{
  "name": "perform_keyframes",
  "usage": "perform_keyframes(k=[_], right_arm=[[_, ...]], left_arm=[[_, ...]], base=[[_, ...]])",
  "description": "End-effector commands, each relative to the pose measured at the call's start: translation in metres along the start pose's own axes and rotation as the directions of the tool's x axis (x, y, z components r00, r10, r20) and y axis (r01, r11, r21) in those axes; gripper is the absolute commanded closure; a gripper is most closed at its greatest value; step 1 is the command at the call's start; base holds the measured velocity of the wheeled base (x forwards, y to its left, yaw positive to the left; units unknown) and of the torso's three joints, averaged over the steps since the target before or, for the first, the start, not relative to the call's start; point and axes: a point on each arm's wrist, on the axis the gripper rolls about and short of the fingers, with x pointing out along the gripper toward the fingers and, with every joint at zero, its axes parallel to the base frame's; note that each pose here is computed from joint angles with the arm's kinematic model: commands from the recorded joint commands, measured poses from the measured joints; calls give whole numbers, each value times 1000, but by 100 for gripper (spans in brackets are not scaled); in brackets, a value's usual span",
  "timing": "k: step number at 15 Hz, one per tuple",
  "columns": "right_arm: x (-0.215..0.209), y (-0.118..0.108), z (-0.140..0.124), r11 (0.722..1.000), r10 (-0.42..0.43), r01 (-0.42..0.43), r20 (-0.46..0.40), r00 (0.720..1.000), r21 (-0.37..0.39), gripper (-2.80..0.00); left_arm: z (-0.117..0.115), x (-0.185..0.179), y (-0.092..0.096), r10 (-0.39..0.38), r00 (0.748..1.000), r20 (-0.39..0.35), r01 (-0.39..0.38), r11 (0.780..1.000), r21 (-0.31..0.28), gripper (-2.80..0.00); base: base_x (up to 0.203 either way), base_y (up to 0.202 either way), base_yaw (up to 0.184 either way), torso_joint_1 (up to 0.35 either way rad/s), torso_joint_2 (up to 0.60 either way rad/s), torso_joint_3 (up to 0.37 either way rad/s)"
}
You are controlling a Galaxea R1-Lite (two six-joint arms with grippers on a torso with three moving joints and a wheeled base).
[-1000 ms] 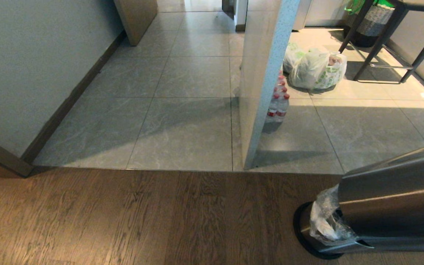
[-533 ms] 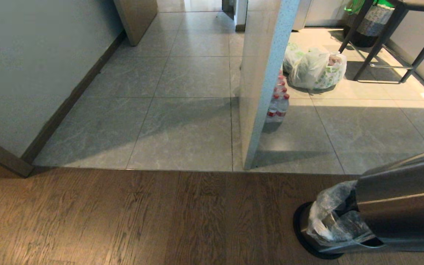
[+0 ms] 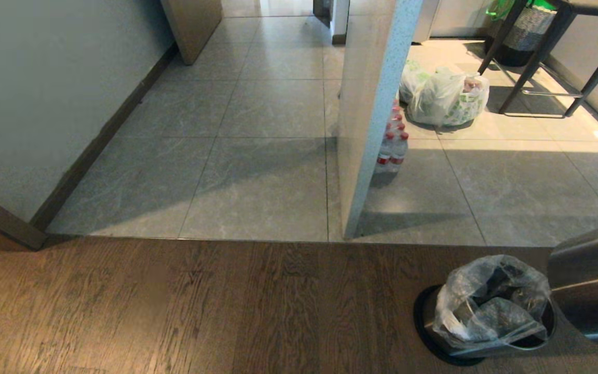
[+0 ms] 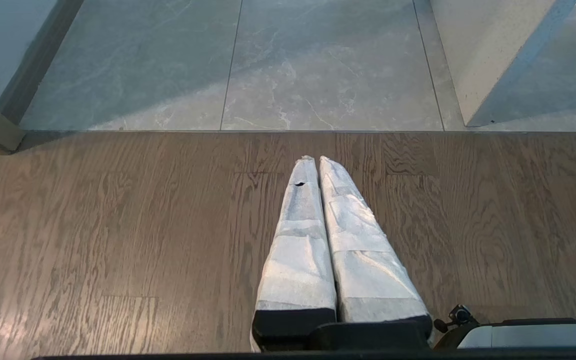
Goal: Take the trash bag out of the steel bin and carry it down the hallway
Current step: Place the outer trash can on the ground
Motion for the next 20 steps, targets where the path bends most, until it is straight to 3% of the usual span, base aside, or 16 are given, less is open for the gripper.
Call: perform_keyframes(k=[1,7,11,14,20], right_arm=[[48,-32,14,998,-39,42,-70,997,45,0],[154,-83,12,987,-47,72,-173,984,142,0],[234,-100,-24,975,-9,69,-270,963,213,0],[287,-104,-49,976,-7,61,-251,968,209,0],[358,-106,-74,983,3,36,-217,976,178,0]], left_arm=[[-1,0,0,0,1000,-4,0,1000,0,0],[-1,0,0,1,1000,-3,-1,1000,0,0],[0,0,0,1,1000,-2,-1,1000,0,0],[-1,0,0,0,1000,-4,0,1000,0,0],[-1,0,0,1,1000,-4,-1,1000,0,0]], base=[[0,0,0,0,0,0],[0,0,0,0,0,0],[0,0,0,0,0,0],[0,0,0,0,0,0],[0,0,0,0,0,0]])
